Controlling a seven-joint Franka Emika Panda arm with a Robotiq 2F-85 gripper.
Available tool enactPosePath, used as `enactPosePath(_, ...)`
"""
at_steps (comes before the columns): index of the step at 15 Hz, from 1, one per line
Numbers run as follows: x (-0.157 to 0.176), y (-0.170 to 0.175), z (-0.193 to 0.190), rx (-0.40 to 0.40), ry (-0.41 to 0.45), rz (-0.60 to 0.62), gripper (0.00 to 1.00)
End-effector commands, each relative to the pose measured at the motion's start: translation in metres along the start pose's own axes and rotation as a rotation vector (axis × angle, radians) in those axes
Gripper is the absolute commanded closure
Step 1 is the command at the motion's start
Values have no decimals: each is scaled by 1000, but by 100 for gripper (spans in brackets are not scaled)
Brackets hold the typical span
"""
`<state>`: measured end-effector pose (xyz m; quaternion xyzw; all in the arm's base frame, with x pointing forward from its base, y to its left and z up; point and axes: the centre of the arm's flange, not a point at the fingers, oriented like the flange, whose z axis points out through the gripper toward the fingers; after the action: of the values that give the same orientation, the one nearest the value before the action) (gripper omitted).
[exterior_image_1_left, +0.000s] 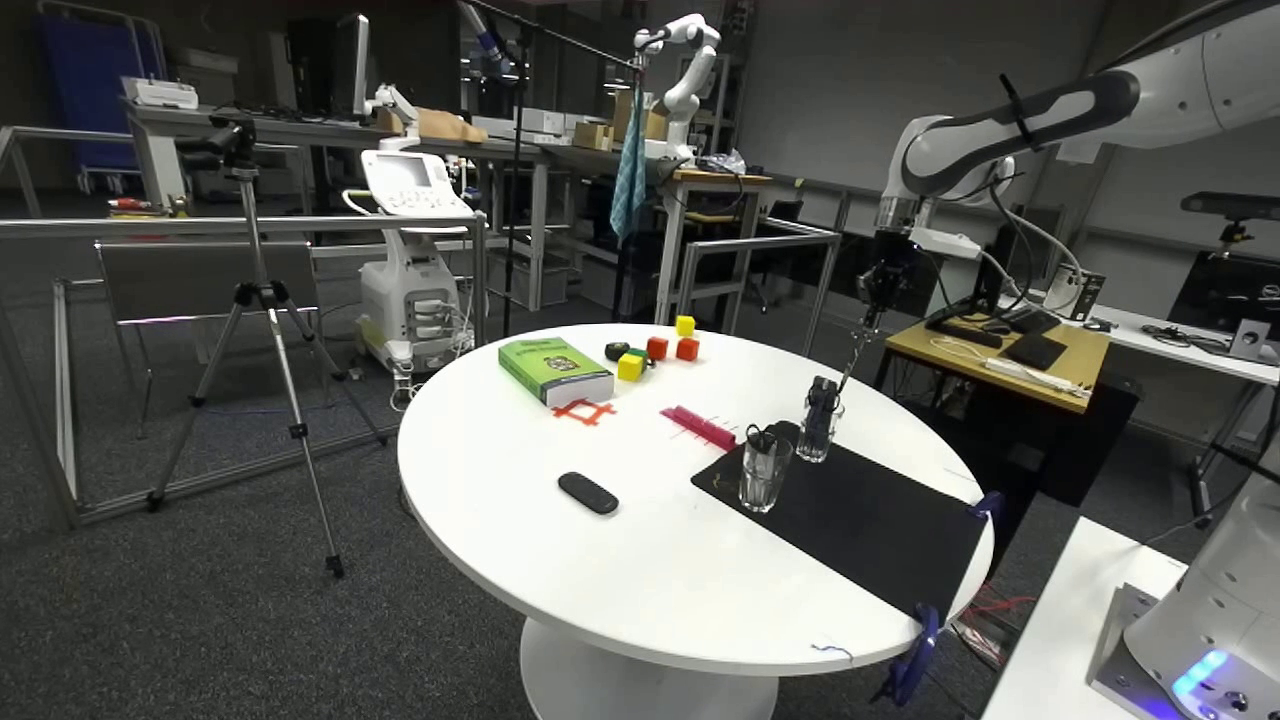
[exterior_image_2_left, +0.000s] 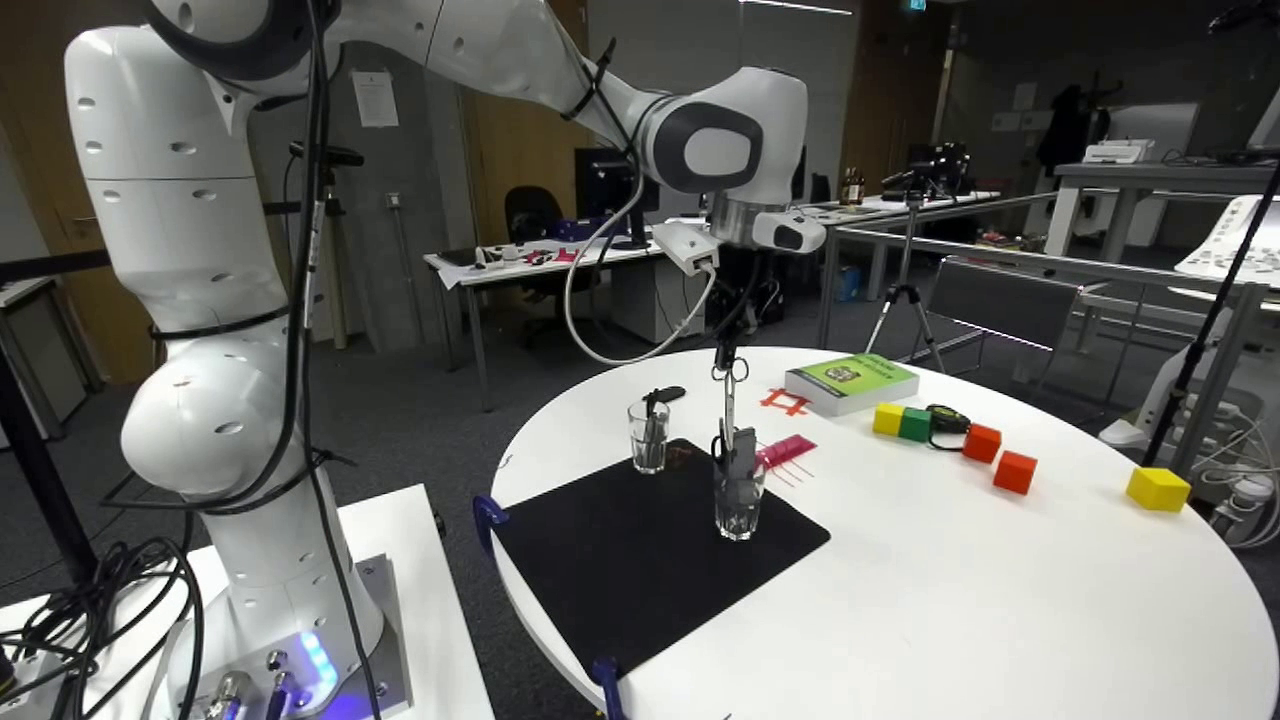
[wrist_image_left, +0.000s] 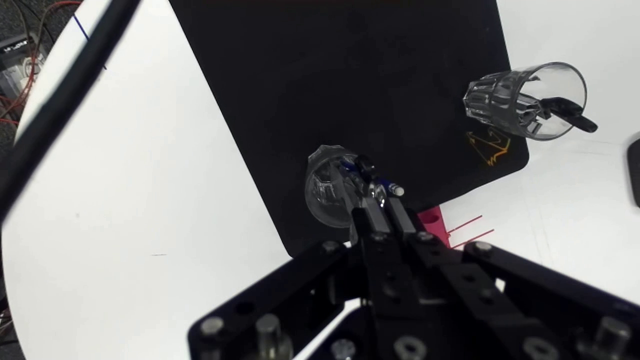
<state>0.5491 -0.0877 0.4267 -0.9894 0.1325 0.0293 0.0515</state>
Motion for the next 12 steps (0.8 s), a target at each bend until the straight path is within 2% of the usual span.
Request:
enactPosePath(1, 5, -5, -11, 16, -25, -14, 99)
enactPosePath(9, 6, -11, -14, 21, -34, -27, 99)
enactPosePath(12, 5, -8, -17, -11, -32, -21, 99)
